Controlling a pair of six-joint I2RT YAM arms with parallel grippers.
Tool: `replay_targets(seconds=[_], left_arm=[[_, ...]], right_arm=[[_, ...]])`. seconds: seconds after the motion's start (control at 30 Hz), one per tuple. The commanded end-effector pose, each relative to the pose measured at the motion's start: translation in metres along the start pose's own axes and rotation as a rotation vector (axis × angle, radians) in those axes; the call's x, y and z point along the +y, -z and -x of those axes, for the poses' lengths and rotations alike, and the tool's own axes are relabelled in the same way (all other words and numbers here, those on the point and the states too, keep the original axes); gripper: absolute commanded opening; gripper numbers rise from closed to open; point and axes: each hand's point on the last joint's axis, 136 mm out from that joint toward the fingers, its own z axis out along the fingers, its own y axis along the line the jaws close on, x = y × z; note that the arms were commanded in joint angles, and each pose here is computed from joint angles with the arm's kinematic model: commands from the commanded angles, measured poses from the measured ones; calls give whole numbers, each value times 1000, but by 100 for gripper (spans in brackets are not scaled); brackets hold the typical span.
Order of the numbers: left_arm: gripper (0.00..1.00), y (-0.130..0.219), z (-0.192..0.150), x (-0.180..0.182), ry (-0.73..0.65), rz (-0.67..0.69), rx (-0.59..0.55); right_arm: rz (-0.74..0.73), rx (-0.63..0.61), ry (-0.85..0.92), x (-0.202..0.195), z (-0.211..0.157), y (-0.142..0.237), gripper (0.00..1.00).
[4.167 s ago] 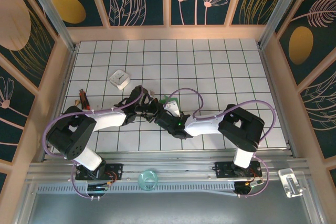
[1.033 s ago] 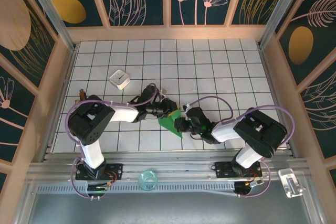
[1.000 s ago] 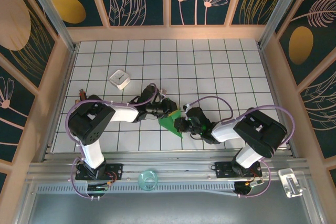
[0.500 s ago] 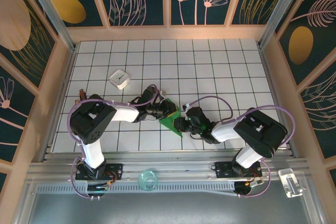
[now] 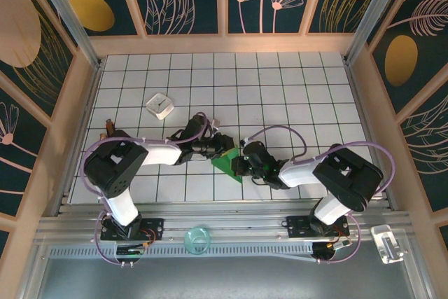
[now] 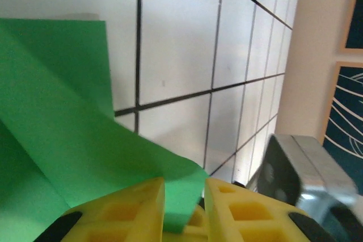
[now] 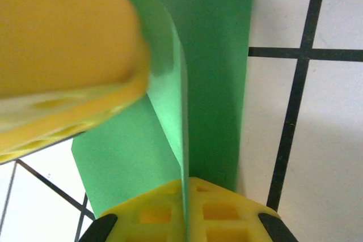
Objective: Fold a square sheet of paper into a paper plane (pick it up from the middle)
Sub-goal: Perform the fourth fold on the wing at the bottom-center of the table.
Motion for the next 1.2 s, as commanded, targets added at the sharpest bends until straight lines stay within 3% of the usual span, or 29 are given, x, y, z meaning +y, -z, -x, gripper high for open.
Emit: replay_targets(seconds=[0.0, 0.27, 0.47, 1.17], left_arm=[[26, 19, 1, -1, 13, -15, -32], [21, 58, 4, 47, 97, 91, -141], [14, 44, 0, 65, 95, 129, -92], [8, 24, -8, 99, 72, 223, -11]], right_arm=[[-182, 54, 69, -28, -17, -2, 4], [-251, 57, 116, -26, -20, -6, 6], [-227, 47, 122, -17, -14, -5, 9], [-114, 30, 87, 14, 6, 4, 13]])
